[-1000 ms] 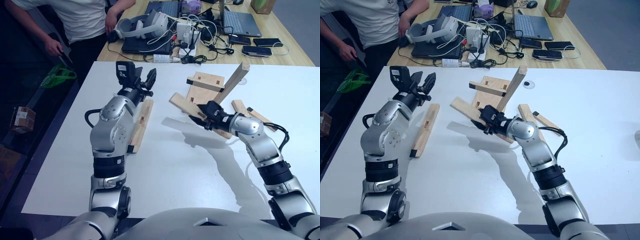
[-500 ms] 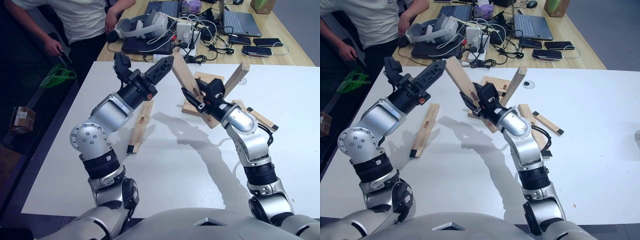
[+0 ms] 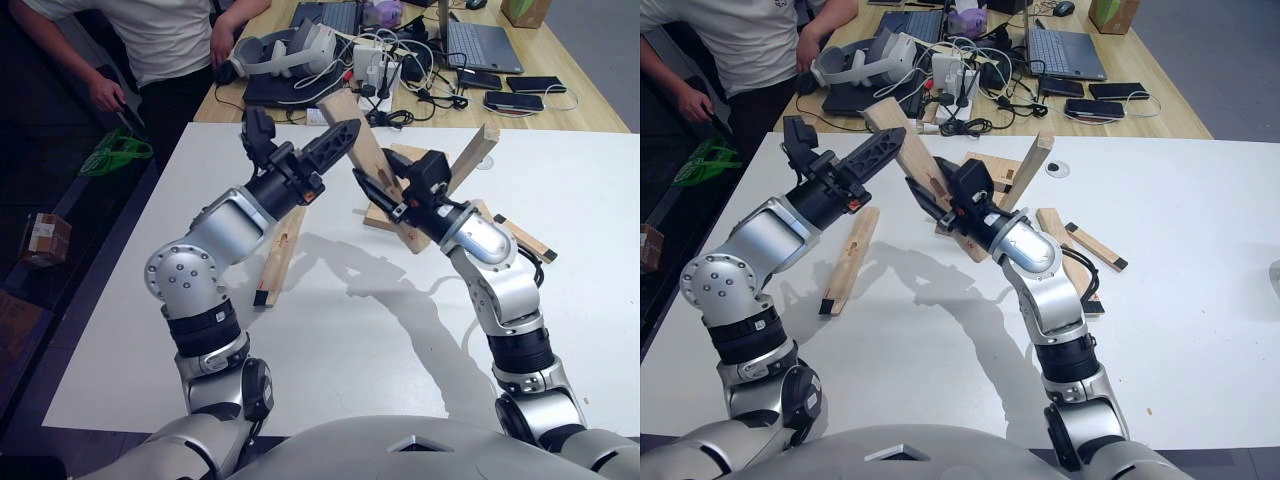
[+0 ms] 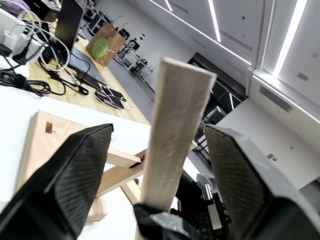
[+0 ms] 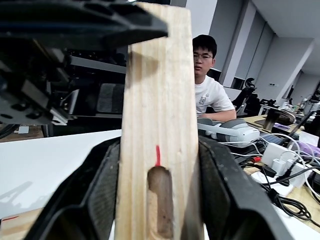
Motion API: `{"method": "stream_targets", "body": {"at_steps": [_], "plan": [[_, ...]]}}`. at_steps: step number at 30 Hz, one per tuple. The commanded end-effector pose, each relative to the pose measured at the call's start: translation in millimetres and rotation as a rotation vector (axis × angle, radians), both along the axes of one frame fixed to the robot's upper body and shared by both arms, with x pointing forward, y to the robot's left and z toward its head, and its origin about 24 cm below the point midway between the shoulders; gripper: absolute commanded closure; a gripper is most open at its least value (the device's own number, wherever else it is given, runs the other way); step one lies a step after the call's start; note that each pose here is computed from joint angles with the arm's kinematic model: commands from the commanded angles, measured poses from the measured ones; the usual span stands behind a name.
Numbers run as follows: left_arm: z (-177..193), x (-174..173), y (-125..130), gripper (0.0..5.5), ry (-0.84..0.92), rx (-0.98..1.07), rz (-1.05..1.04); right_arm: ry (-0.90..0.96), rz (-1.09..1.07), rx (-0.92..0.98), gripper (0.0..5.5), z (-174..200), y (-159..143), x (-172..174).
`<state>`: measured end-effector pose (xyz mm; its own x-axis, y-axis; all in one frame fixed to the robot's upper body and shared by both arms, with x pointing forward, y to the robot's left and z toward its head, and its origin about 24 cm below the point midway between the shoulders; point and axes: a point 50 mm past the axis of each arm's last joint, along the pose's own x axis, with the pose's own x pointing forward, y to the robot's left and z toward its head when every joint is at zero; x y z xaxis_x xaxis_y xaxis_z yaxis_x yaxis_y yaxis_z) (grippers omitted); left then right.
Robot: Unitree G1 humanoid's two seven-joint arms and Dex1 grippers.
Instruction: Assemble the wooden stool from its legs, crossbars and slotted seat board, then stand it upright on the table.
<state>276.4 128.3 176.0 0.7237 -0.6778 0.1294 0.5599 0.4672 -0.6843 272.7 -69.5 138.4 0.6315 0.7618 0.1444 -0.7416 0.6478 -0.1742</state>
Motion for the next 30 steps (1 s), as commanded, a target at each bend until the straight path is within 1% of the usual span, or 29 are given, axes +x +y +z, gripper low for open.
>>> {"method": "stream_targets", "body": {"at_steps": [1,7,17,22,27,30], "plan": [[5.4,0.7,-0.9,2.22,-0.028,0.019,0.000,-0.039,0.013,-0.016,3.49,5.1,1.8,-0.7],[8.9,1.9,1.4,2.22,-0.059,0.007,0.025,-0.040,0.002,-0.028,3.49,3.9,0.3,0.8],[6.7,-0.9,-4.4,2.22,-0.077,0.033,-0.011,-0.049,-0.003,-0.032,3.49,4.7,-0.3,3.7],[-3.0,5.3,-4.5,2.22,-0.041,0.075,0.029,-0.045,-0.005,-0.035,3.49,1.6,0.2,3.7],[-1.8,5.0,-6.6,2.22,-0.079,0.057,0.018,-0.036,-0.008,-0.031,3.49,-1.0,0.2,4.0],[-3.3,6.4,-7.8,2.22,-0.066,0.063,0.024,-0.033,-0.011,-0.030,3.49,-1.5,-0.5,4.4]]}}
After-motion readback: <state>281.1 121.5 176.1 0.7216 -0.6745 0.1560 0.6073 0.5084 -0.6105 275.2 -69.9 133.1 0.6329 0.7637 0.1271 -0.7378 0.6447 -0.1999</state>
